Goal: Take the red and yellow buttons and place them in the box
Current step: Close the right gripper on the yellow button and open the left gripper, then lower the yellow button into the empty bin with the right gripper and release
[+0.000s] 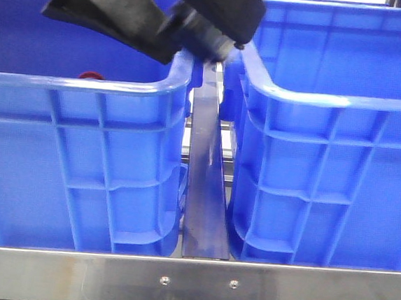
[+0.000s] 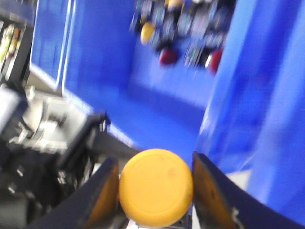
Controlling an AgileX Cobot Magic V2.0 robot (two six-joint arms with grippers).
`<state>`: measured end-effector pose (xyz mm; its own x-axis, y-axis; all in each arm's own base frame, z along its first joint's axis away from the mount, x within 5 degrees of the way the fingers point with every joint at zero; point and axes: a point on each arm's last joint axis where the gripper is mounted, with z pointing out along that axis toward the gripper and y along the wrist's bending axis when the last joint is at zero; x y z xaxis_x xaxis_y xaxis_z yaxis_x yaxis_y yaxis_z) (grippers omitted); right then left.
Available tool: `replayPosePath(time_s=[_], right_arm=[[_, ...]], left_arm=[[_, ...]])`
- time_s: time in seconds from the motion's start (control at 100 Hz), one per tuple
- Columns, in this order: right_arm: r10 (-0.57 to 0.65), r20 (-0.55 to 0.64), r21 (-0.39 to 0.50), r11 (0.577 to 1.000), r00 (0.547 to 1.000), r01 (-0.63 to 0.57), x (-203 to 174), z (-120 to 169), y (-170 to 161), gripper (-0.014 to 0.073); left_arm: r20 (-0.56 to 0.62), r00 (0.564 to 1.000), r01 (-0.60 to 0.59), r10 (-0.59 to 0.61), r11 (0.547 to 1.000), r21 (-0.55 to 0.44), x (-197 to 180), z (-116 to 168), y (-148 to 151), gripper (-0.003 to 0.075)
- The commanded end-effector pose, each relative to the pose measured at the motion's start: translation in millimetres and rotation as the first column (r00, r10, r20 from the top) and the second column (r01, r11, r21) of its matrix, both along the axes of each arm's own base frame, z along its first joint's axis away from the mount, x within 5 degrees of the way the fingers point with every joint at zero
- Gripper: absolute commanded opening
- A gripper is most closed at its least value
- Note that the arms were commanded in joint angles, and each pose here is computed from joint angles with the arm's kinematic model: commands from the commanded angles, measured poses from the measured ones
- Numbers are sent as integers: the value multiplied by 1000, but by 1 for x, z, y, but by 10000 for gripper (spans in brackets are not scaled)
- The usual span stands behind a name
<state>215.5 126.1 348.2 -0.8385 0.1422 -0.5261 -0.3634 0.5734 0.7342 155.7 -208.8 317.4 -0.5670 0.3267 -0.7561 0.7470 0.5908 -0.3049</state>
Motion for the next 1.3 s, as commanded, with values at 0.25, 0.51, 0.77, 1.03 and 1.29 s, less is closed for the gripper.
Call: replayPosePath(time_s=[0.25,0.51,0.77,1.03,1.29], right_arm=[[-199,438,-100,958,877,268,4,49,-53,227],[-243,600,-241,854,762,462,26,28,-71,223],[-376,654,-244,716,657,654,57,4,-88,221],[-430,678,-275,604,597,748,93,-28,-88,221],[-409,671,-333,579,618,745,132,-51,-81,221]], left_arm=[[47,999,-16,20,996,-83,-1,19,-1,494],[47,999,-16,20,996,-83,-1,19,-1,494],[53,998,-21,25,996,-89,0,20,-1,494],[54,998,-21,26,996,-90,0,20,-1,494],[61,998,-27,33,995,-97,1,21,-1,494]])
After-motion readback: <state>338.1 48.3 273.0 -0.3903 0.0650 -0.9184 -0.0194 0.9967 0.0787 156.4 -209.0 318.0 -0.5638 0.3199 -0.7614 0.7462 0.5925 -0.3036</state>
